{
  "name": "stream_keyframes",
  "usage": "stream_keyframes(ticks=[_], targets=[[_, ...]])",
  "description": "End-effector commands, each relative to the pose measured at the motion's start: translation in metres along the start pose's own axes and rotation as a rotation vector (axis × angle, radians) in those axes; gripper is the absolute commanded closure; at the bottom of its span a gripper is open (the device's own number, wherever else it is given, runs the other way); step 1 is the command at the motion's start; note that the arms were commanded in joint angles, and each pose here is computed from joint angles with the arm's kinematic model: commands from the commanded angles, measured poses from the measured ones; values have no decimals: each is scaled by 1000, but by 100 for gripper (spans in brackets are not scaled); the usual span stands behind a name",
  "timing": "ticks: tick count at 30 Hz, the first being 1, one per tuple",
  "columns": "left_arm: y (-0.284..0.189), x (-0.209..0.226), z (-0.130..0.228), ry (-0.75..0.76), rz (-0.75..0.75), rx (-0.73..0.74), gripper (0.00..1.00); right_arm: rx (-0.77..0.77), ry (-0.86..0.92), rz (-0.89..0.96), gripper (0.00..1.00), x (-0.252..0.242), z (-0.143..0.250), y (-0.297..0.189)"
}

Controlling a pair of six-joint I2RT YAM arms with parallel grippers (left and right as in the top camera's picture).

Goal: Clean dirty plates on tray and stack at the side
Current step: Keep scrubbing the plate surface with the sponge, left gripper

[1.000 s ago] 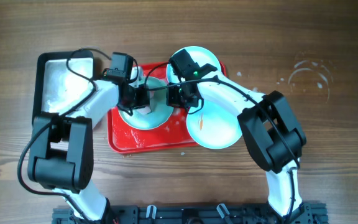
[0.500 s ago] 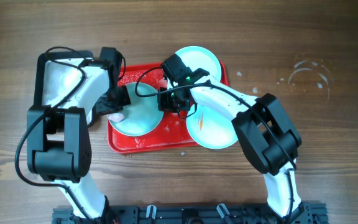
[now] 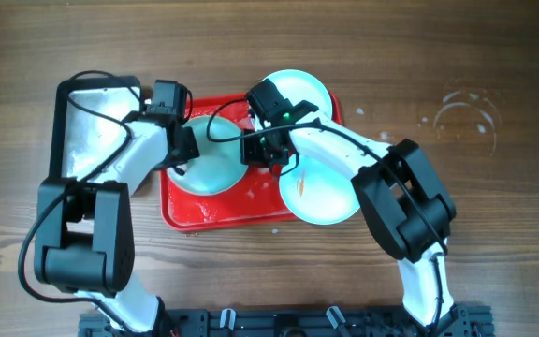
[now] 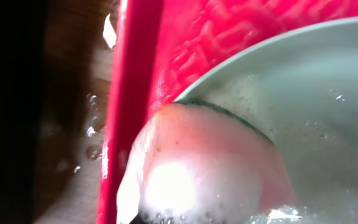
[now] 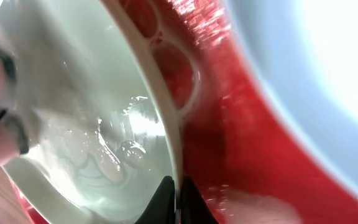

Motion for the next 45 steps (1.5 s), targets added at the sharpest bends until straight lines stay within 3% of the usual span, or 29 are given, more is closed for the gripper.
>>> stream_keyframes(ticks=[1,6,13,17,19,20,26,30,35,40,45], targets=[[53,-16,75,27,130,279,96,11,-2,46,96,-12,2,7],[51,-28,89,18,248,349,96,13,-3,44,96,-11,2,7],[30,-59,103,104,574,466,96,13,-5,44,96,-11,2,7],[32,-55,99,92,561,457,96,13,-5,44,96,-11,2,7],[38,-41,90,18,456,433,96,14,-5,44,96,-11,2,7],[45,-24,82,-40,315,401,96,14,-5,44,96,-11,2,7],[38,32,41,-51,-207,197,96,13,-5,44,96,-11,2,7],[26,46,25,-25,-413,73,96,13,-5,44,96,-11,2,7],[17,43,20,23,-534,-35,96,13,-5,44,96,-11,2,7],[30,21,38,-19,-390,22,96,14,-5,45,96,-11,2,7],[55,-10,87,2,-42,237,96,16,-4,46,96,-12,2,7]])
Point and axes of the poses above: each gripper's point midway between its finger pads, its own y axis out along the fingers, its own x axis along the line the jaws close on, z = x × y, the point moved 5 cm from there along -y, back along the fingers, and after that the axes turned 2 degrees about -y, right-handed, at the moved point
